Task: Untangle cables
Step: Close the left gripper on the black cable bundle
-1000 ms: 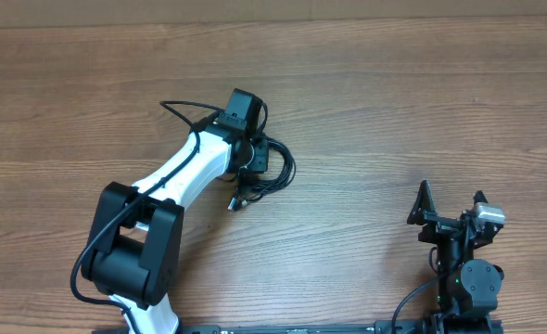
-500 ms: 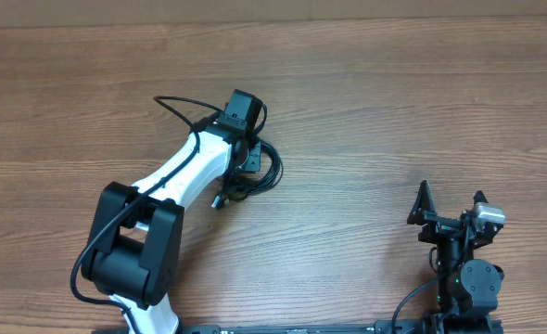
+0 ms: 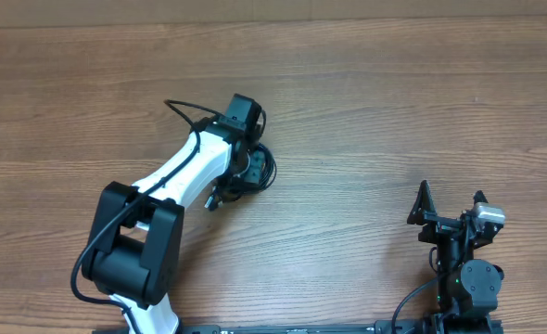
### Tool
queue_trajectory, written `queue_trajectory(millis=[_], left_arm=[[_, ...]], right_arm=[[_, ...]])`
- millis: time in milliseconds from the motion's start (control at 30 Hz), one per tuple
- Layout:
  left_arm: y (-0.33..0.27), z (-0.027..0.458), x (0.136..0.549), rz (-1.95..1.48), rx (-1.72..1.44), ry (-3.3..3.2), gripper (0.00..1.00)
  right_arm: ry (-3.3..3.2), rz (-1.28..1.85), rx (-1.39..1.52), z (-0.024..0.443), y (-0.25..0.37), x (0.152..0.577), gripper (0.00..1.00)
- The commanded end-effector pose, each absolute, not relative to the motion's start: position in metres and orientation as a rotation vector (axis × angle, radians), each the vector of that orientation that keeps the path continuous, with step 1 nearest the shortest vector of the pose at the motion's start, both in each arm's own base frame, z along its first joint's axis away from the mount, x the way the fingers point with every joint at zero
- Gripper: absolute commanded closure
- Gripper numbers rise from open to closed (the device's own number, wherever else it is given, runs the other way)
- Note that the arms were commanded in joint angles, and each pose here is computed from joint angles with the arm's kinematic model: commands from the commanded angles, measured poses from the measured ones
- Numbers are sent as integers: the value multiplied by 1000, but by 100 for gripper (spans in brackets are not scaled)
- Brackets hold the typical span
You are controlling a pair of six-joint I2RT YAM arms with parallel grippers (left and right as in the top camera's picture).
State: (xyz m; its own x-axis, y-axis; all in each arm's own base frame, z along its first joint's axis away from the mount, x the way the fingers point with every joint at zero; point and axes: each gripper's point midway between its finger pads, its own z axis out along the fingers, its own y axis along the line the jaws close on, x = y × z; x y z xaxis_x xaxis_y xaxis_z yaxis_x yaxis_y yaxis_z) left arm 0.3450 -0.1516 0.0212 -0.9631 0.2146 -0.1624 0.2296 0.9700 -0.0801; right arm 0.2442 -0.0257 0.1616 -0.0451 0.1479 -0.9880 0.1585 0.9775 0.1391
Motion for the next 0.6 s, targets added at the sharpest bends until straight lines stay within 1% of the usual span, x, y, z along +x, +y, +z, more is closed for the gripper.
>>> queue_trajectory(millis=[0,67,133,200,233,267,333,433,500,567], left_arm=[[-169,21,326,-314,520,3007,50],[-165,21,320,-301,522,3038,39],[-158,20,314,-254,521,3070,33],[-155,20,310,-241,521,3091,35],[-155,20,307,-239,522,3101,39],[-152,19,302,-233,523,3124,47],[-151,20,296,-233,524,3149,56],[-149,20,290,-227,488,3185,55],[-147,20,286,-221,485,3204,58],[-146,21,283,-216,492,3216,75]], right_arm=[[1590,-12,239,173,-26,243,0],[1590,-12,238,173,-26,243,0],[1590,-12,239,173,-26,243,0],[1590,-12,238,173,-26,243,0],[1590,-12,239,173,-26,243,0],[1590,-12,239,173,-26,243,0],[1590,-12,239,173,-26,243,0],[1590,-12,239,173,-26,243,0],[1590,-12,239,173,-26,243,0],[1590,-12,238,173,-26,243,0]])
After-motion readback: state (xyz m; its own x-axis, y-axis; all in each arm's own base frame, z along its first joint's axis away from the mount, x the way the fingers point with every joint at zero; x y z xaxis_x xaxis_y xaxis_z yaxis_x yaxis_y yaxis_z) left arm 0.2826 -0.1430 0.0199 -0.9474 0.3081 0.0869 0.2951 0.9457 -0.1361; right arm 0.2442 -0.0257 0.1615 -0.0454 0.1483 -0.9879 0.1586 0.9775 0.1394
